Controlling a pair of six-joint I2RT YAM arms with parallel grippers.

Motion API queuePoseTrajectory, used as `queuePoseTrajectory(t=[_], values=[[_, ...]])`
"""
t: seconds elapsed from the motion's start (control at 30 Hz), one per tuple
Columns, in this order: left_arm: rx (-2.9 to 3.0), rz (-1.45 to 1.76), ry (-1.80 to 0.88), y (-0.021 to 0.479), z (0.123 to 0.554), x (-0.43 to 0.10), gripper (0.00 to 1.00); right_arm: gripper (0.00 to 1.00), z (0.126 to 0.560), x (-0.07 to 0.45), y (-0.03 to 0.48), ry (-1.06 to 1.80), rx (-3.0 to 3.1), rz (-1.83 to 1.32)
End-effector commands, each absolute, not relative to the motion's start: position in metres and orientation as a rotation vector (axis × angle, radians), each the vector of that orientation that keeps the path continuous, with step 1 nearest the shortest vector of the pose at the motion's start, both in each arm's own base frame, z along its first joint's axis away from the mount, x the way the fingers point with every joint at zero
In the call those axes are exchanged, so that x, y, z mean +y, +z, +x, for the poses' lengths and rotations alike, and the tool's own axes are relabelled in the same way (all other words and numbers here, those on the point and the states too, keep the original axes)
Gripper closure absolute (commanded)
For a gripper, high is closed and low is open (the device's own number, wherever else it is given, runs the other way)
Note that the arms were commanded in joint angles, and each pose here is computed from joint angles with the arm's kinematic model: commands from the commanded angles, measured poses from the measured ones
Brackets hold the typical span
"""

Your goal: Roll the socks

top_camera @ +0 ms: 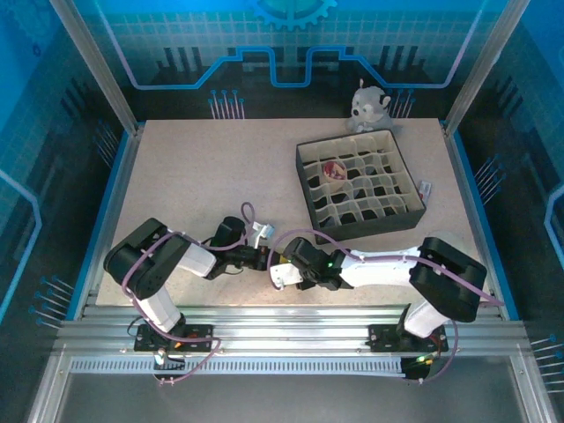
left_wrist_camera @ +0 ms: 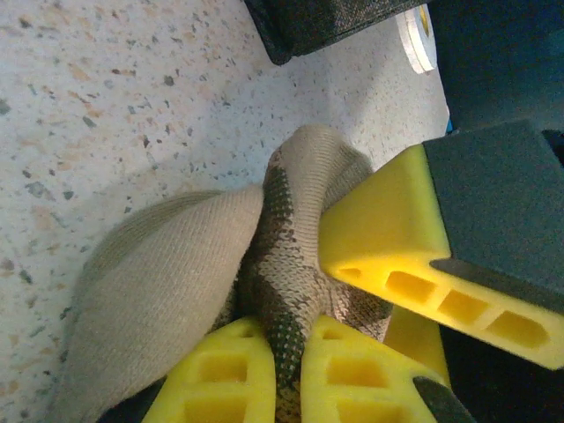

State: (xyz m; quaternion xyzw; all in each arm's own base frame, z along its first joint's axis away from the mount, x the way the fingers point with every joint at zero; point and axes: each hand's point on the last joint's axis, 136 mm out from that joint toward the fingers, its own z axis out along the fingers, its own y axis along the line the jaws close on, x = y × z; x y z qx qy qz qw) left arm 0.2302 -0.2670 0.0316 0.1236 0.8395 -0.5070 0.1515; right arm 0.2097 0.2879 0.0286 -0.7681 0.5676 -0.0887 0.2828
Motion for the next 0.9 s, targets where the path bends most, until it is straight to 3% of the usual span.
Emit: queuePoseTrajectory(t=[0.0, 0.07, 0.17, 0.23, 0.37, 0.63, 0.87], values=[[2.716, 0.145, -1.386, -0.022, 0.197, -0.239, 1.0, 0.41, 0.206, 0.299, 0.023, -0.227, 1.474, -2.096], [2.704, 0.131, -1.405, -0.021, 0.198, -0.239, 1.0, 0.49, 0.207, 0.299, 0.019, -0.244, 1.476, -2.109], [2.699, 0.134, -1.398, -0.02, 0.198, -0.237, 1.0, 0.85, 0.208, 0.297, 0.015, -0.257, 1.498, -2.138], [2.683, 0.155, -1.373, -0.018, 0.199, -0.235, 1.0, 1.0, 0.205, 0.297, 0.016, -0.238, 1.51, -2.163], [2.658, 0.189, -1.282, -0.015, 0.203, -0.228, 0.99, 1.0, 0.192, 0.294, 0.021, -0.098, 1.6, -2.23], [2.567, 0.256, -1.12, -0.002, 0.22, -0.219, 0.74, 1.0, 0.168, 0.288, 0.023, 0.236, 1.902, -2.348], [2.521, 0.239, -1.014, 0.016, 0.233, -0.2, 0.68, 1.0, 0.161, 0.282, 0.018, 0.395, 2.097, -2.327]])
